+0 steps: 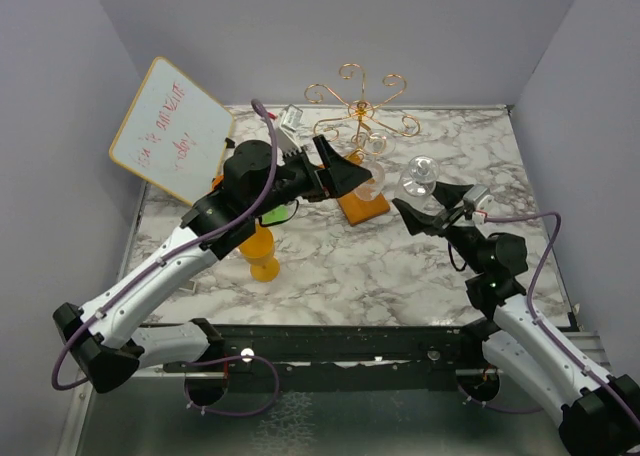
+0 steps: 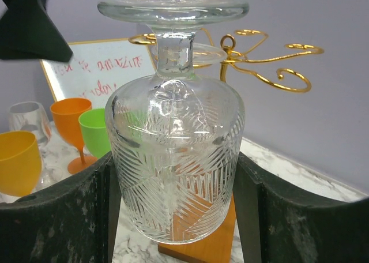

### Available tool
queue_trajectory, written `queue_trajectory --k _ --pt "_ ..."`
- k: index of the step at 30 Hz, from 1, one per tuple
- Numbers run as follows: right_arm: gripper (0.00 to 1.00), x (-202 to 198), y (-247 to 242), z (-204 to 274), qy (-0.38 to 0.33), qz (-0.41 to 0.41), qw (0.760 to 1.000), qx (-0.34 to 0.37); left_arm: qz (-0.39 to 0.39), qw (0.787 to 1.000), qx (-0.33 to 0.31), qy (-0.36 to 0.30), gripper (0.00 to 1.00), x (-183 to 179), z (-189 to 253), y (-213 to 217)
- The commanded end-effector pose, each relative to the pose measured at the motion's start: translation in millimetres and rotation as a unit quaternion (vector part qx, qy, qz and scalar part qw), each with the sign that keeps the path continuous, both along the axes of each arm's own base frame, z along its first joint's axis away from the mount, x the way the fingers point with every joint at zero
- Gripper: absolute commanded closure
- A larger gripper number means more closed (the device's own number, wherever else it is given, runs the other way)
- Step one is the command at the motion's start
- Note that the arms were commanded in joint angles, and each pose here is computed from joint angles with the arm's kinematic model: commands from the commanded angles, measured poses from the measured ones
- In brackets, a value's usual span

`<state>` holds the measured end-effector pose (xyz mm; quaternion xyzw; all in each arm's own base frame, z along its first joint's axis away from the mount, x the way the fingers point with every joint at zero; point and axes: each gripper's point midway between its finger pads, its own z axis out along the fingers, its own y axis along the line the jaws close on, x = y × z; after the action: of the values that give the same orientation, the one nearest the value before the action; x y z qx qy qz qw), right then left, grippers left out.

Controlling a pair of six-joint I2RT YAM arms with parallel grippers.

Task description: Place the wine glass upside down on the wine glass rack

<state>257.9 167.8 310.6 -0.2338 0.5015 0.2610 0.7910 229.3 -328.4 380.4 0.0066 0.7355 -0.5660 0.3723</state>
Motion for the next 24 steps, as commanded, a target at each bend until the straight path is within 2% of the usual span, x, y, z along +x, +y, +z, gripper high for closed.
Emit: queue_trajectory --k 1,6,10,15,19,24 --pt "0.96 10.5 -9.6 14.2 -0.001 -0.036 0.999 0.006 0.102 0.975 0.153 -0.122 0.06 17.5 12.6 60.7" --pt "0.97 38.2 -35.7 9.5 0.045 -0.125 0.990 0.044 0.173 0.954 0.192 -0.152 0.01 28.8 22.1 93.2" --pt "0.98 70.6 -73.4 -0.1 0.103 -0.246 0.959 0.092 0.178 0.950 0.206 -0.152 0.01 32.9 18.9 94.0" --pt "0.99 103.5 -99.6 -6.2 0.147 -0.341 0.917 0.143 0.173 0.948 0.224 -0.146 0.01 40.0 5.7 87.9" --pt "0.99 132.1 -107.9 -17.7 0.181 -0.397 0.886 0.153 0.194 0.938 0.248 -0.145 0.01 49.3 4.7 94.2" --pt "0.99 158.7 -94.8 -23.0 0.175 -0.388 0.892 0.154 0.215 0.928 0.264 -0.154 0.01 58.4 15.2 104.1"
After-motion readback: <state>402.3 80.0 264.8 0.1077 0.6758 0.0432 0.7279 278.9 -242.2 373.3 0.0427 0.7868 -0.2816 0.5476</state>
